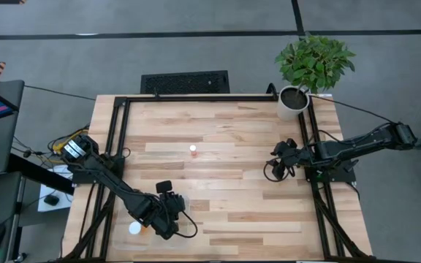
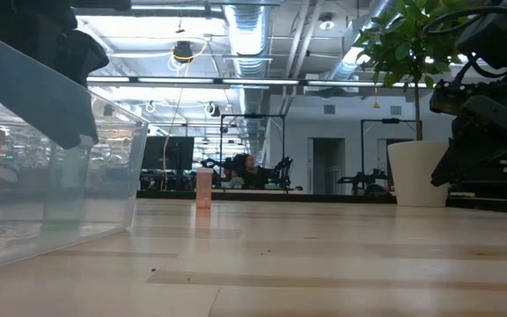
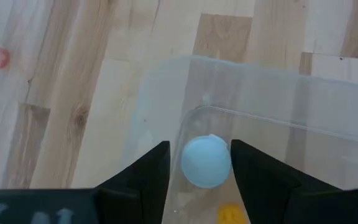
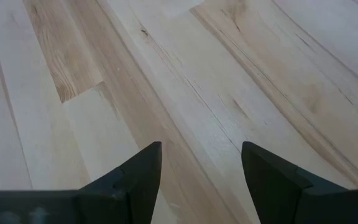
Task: Pick and place medicine bottles into bin by pill shape (circle, oval)
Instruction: Put the blue pill bottle into the right transparent bin, then put the red pill bottle into the right transparent bin
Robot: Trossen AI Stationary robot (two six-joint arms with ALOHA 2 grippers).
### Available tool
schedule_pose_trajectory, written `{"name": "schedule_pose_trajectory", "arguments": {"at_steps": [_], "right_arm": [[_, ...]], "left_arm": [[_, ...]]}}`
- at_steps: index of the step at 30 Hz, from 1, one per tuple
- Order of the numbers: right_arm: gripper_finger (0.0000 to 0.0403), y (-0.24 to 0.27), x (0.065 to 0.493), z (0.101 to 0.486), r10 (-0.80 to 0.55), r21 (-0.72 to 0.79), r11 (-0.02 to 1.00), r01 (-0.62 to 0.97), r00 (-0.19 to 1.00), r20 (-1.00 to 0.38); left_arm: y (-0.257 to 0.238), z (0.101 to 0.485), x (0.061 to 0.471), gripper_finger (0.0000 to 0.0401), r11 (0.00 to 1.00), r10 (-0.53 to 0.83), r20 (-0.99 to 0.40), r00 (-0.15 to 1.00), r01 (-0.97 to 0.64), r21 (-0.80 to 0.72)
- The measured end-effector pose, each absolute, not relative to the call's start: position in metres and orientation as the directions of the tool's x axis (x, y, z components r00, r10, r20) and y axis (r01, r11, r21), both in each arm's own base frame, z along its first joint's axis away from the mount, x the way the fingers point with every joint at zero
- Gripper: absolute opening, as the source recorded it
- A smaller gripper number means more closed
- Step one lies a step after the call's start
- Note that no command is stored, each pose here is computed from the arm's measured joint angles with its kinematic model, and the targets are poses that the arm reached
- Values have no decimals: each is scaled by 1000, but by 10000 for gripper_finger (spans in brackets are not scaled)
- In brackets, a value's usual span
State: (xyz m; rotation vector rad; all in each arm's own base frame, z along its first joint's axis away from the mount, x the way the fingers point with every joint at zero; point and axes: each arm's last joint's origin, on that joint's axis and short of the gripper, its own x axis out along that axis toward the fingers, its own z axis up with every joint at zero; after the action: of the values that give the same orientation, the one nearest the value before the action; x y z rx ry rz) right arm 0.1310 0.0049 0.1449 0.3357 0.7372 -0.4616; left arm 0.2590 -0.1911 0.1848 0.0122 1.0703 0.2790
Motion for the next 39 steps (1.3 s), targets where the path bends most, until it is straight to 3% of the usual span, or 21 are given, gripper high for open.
{"name": "schedule_pose_trajectory", "arguments": {"at_steps": [19,29,34,39], "right_arm": [[234,5,131,145,-283,127,851,509,648,-707],[234,5,131,145,-281,126,853,507,648,-708],[234,5,131,145,-280,127,853,507,648,-708],[234,5,131,145,-278,128,853,505,649,-708]], "left_arm": [[-198,214,268,165,977,212,-855,473,-138,166],[-200,248,275,166,957,288,-798,528,-135,256],[-197,264,281,196,951,300,-781,548,-109,289],[-184,276,283,248,904,412,-742,529,-137,405]]}}
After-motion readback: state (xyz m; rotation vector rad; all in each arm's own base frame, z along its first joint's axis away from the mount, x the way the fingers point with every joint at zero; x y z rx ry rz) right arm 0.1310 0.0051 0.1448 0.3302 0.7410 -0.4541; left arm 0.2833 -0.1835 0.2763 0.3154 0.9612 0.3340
